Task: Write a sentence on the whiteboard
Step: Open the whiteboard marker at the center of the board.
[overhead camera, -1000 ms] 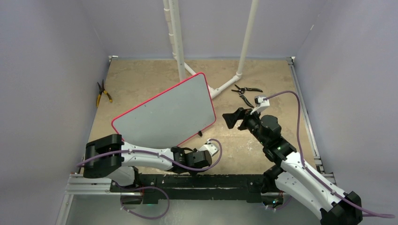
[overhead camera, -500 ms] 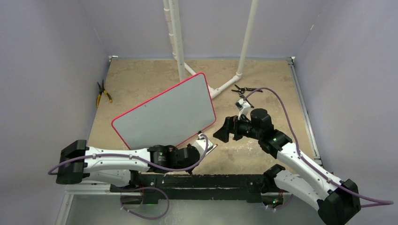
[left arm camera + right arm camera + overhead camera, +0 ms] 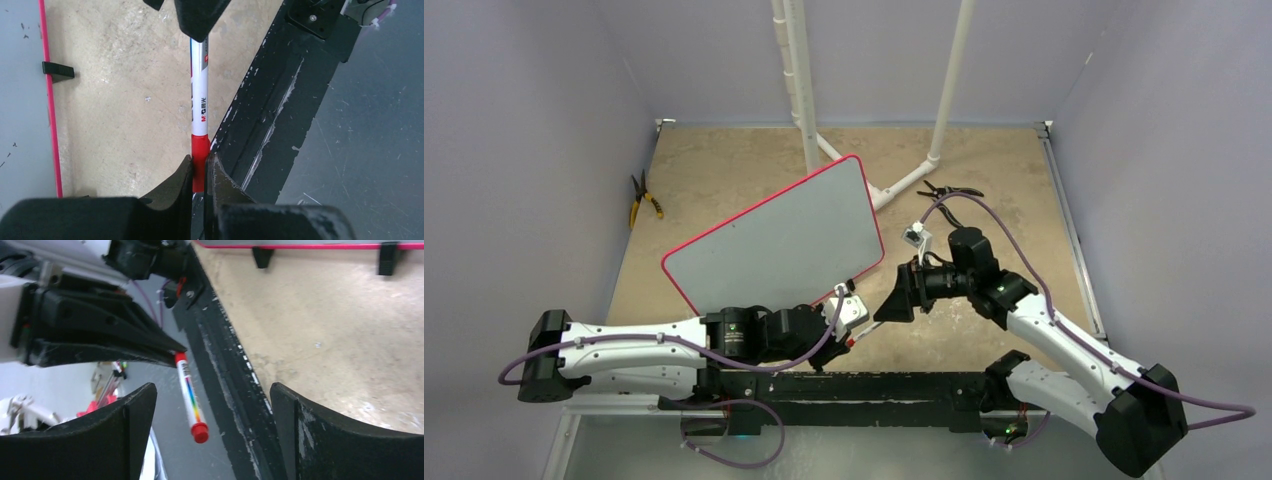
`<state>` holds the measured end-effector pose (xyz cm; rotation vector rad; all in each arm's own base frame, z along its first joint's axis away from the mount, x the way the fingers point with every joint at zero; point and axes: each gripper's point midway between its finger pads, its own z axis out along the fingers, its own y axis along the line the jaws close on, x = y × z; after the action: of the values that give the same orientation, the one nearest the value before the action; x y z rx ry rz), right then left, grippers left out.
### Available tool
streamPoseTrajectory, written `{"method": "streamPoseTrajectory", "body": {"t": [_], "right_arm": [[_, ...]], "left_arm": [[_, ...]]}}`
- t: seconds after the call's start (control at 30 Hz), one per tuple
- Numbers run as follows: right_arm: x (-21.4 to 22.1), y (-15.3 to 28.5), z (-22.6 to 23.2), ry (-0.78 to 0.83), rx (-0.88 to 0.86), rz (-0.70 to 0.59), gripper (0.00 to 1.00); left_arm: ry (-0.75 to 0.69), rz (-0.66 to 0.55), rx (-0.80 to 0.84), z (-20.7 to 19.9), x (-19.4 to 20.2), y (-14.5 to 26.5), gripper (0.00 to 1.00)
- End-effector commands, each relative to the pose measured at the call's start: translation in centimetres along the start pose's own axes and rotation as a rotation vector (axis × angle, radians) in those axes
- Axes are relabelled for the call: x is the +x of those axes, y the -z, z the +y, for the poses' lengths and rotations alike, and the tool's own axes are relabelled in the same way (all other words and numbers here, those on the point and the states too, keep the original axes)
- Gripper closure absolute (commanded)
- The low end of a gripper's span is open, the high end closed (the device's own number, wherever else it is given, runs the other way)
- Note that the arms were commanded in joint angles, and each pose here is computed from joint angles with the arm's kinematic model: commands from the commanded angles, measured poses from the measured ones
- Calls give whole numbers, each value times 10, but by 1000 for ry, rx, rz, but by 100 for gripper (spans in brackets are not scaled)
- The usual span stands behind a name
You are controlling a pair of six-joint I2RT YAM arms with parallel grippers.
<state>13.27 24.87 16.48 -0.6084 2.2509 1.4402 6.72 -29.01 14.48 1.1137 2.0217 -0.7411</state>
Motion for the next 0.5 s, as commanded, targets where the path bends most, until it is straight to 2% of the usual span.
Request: {"method": "streamPoseTrajectory", "body": {"t": [0.0,0.13,0.47], "right_arm": [[4,7,35,36,-184,39,17],[4,7,37,38,-196,65,30],[11,0,32,45,-179,114,41]], "left_arm": [[-59,-33,81,-14,-14,7,100],[-75,-26,89,-16,-14,6,100],[-95,-19,104,-20,-19,2,100]]}}
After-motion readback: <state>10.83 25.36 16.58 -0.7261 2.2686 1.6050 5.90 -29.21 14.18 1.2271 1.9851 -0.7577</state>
